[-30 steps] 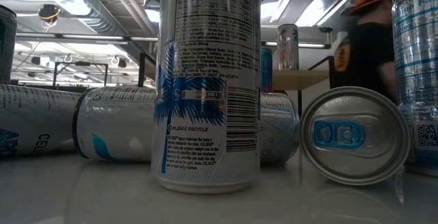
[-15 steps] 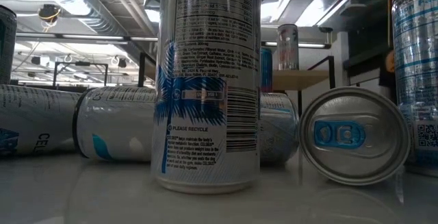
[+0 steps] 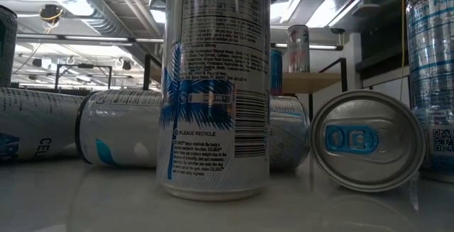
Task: Sort soda cans
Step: Put the right white yellow soda can on the shelf and align with other white yellow soda cans
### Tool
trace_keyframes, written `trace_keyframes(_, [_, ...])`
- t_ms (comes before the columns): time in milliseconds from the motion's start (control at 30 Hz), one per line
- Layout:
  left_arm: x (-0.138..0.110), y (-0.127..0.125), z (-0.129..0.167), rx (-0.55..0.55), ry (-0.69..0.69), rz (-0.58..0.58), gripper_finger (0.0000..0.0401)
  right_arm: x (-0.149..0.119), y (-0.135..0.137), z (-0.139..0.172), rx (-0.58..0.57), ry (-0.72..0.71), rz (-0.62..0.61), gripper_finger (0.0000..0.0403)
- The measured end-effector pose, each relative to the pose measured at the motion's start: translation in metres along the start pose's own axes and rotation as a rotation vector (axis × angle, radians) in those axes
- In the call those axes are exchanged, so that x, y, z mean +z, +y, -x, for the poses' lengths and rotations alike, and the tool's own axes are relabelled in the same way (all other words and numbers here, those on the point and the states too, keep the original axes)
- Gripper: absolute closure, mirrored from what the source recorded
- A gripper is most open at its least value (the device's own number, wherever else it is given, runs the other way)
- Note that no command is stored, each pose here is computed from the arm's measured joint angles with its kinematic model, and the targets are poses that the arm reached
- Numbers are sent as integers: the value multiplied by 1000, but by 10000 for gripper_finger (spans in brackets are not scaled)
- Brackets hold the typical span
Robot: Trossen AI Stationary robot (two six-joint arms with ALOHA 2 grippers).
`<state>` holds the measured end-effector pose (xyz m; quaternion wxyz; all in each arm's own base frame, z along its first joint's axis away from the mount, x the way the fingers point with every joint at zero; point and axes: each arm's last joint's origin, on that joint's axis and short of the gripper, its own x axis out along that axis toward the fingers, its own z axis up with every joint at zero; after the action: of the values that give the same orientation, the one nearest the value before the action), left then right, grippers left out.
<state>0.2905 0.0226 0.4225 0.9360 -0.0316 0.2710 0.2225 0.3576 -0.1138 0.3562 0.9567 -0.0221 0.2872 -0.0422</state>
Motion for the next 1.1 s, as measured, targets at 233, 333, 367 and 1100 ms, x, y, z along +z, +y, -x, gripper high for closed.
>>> trace_keyframes(233, [0, 0, 0, 3, 0, 0, 35, 0, -1, 0, -34, 4, -1, 27])
trace_keyframes(333, [0, 0, 0, 7, -3, 0, 35, 0, -1, 0, -34, 3, -1, 29])
trace_keyframes(367, [1, 0, 0, 7, -8, 2, 35, 0, -1, 0, -34, 3, -1, 29])
trace_keyframes(1100, [16, 11, -3, 26, -138, -79, 35, 11, 6, 58, -87, -35, 3, 27])
